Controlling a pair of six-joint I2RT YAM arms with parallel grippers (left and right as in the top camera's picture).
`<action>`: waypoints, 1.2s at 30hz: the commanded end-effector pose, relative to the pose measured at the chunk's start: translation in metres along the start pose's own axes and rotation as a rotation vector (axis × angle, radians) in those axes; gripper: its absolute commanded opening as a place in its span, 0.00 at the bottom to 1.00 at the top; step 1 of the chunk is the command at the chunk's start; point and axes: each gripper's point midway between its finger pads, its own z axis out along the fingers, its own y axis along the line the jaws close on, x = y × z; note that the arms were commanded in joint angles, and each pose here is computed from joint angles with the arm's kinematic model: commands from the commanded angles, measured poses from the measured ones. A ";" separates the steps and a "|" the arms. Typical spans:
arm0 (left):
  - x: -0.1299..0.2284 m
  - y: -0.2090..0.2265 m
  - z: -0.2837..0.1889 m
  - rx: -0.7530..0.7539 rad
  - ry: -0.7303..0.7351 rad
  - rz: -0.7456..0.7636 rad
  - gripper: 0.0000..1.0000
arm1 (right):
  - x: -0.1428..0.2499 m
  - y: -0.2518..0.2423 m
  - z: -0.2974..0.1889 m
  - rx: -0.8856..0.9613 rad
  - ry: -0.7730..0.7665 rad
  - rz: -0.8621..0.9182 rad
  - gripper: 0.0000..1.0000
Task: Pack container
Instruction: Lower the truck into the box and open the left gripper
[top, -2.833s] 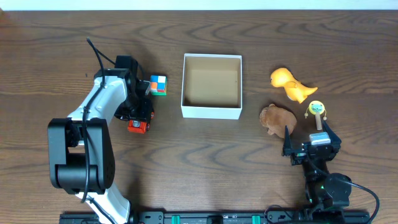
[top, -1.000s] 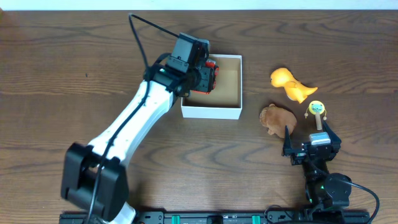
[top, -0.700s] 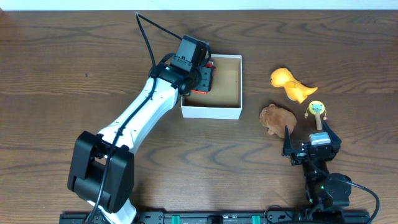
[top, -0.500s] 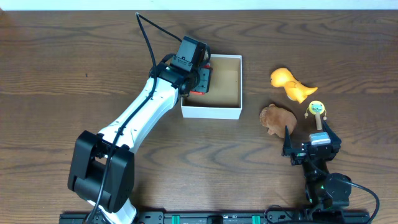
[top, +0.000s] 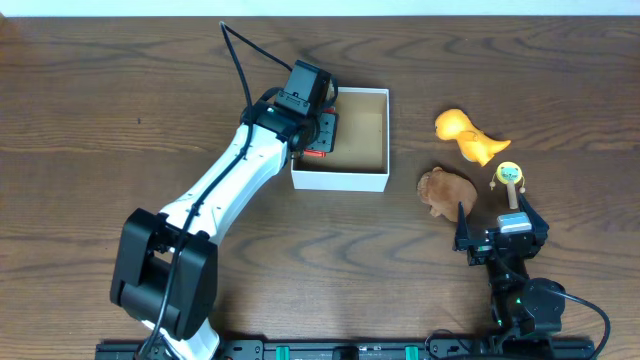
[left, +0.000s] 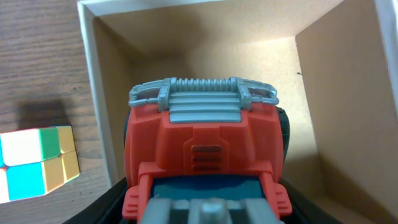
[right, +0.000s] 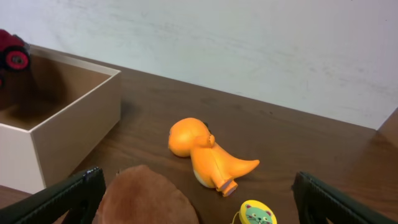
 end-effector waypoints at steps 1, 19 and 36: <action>0.005 0.003 0.012 -0.024 0.024 -0.007 0.35 | 0.001 -0.003 0.000 0.015 0.003 0.019 0.99; 0.029 0.008 0.015 -0.050 0.123 -0.003 0.44 | 0.001 -0.003 0.000 0.015 0.002 0.019 0.99; 0.029 0.008 0.015 -0.050 0.123 -0.002 0.68 | 0.001 -0.003 0.000 0.015 0.003 0.019 0.99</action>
